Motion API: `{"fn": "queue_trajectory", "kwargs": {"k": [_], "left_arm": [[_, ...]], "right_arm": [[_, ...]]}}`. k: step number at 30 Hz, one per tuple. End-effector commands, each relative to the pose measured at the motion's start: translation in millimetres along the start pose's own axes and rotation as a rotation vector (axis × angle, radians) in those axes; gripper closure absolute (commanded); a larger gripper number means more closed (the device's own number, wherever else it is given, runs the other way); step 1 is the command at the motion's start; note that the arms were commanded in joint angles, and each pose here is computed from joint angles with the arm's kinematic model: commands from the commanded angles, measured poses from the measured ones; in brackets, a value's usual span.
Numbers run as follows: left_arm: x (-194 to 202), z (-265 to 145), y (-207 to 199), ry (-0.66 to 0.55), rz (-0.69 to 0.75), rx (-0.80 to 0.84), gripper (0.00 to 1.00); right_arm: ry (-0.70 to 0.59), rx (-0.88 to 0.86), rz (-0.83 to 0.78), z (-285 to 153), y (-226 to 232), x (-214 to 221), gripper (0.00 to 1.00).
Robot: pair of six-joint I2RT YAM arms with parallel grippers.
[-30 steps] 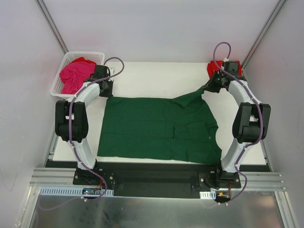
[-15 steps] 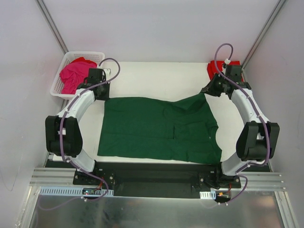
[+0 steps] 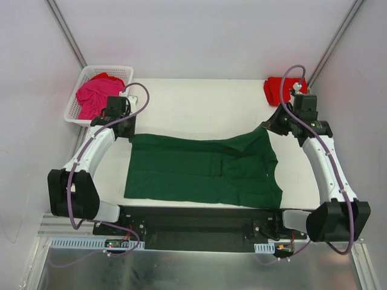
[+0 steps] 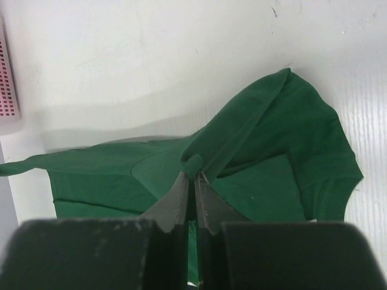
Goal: Fold and stack the t-shirts
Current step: Fold the other side of the tshirt into a rectangle
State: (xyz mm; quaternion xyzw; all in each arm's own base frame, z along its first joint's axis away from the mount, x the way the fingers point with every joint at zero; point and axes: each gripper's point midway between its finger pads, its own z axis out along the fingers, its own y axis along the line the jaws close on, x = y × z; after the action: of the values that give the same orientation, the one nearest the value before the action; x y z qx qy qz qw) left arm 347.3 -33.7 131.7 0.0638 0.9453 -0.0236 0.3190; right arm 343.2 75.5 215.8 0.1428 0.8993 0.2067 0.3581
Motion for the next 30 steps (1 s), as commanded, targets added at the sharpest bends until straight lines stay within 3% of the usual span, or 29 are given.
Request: {"fn": "queue_trajectory", "kwargs": {"k": [1, 16, 30], "left_arm": [[6, -13, 10, -0.002, 0.013, -0.059, 1.0], [23, -30, 6, 0.015, -0.019, -0.048, 1.0], [45, -58, 6, 0.036, -0.099, -0.08, 1.0]], "right_arm": [[0.01, 0.031, -0.033, -28, -5, 20, 0.99], [0.069, 0.028, -0.051, -76, -11, 103, 0.99], [0.099, 0.066, -0.053, -100, -25, 146, 0.99]]}}
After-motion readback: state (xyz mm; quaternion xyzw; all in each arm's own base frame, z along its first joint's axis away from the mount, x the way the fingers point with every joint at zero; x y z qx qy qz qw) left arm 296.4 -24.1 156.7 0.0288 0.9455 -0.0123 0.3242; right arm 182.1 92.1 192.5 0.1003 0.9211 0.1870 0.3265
